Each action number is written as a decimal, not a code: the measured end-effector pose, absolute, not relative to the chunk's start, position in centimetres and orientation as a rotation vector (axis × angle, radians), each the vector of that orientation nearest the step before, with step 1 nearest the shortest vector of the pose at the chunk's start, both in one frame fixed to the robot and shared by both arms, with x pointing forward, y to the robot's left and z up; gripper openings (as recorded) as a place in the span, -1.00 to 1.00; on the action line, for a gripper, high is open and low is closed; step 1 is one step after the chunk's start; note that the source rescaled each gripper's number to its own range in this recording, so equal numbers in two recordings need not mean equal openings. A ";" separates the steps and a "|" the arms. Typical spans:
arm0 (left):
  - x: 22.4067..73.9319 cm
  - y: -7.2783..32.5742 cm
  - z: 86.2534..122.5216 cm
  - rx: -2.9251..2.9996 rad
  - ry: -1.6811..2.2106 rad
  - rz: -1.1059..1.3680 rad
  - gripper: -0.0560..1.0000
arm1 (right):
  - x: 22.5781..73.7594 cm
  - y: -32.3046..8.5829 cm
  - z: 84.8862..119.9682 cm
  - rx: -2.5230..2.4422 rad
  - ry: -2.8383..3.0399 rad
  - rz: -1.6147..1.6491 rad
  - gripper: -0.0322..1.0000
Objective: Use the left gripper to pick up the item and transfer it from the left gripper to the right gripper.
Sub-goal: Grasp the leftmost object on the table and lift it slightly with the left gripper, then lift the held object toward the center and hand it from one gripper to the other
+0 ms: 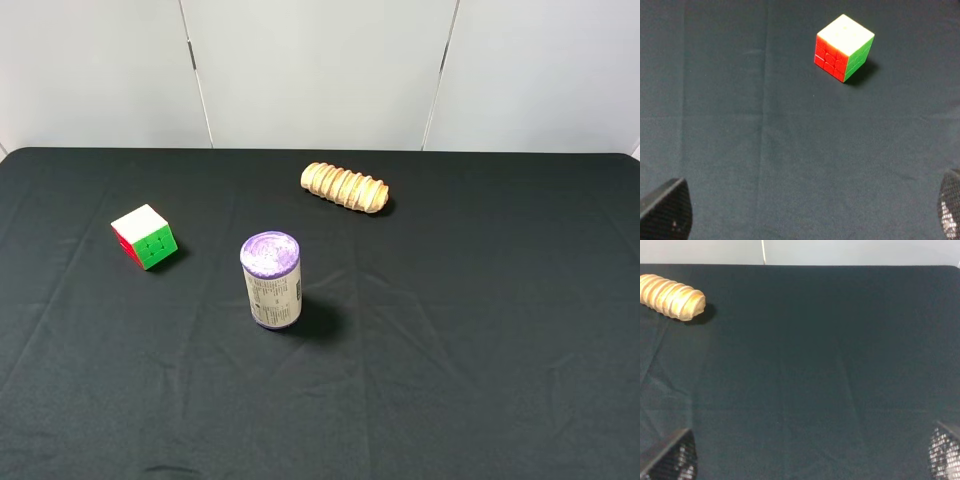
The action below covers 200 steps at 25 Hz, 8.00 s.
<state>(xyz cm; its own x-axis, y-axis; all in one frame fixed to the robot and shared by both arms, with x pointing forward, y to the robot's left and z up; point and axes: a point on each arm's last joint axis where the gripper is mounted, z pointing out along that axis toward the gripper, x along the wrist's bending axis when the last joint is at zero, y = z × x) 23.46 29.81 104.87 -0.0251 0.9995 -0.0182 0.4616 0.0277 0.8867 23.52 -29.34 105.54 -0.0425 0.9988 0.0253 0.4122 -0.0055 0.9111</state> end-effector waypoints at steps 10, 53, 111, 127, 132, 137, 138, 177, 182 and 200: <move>23.5 29.8 104.9 1.525 1.581 0.940 0.92 | 23.5 -29.3 105.5 1.506 1.546 1.025 1.00; 27.1 30.0 111.0 1.628 1.656 0.861 0.92 | 23.5 -29.3 105.5 1.506 1.546 1.025 1.00; 61.4 22.7 89.9 2.736 1.209 0.252 1.00 | 23.5 -29.3 105.5 1.506 1.546 1.025 1.00; 61.5 22.9 89.9 2.744 1.225 0.277 -0.89 | 23.5 -29.3 105.6 1.505 1.545 1.025 1.00; 61.5 22.9 89.9 2.743 1.224 0.280 -0.89 | 23.5 -29.3 105.6 1.505 1.545 1.025 1.00; 62.1 22.8 90.8 2.730 1.219 0.304 -0.89 | 23.5 -29.3 105.6 1.505 1.545 1.025 1.00; 62.4 22.8 91.5 2.724 1.216 0.315 -0.89 | 23.5 -29.3 105.6 1.505 1.545 1.025 1.00; 54.5 12.8 108.0 2.272 0.916 -0.120 -0.89 | 23.5 -29.3 105.5 1.505 1.545 1.025 1.00; 53.2 10.3 108.5 2.229 0.803 -0.200 -0.89 | 23.5 -29.3 105.5 1.505 1.545 1.025 1.00; 52.6 6.8 107.3 2.090 0.649 -0.451 -0.89 | 25.3 -27.7 108.7 1.373 1.723 1.161 1.00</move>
<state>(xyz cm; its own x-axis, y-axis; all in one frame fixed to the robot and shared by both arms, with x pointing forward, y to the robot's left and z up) 52.56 6.84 107.28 0.7976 0.2799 -0.5342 0.5983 -0.4796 0.6419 25.30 -27.69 108.70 -0.2501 0.9673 0.0421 0.4023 0.0642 0.9132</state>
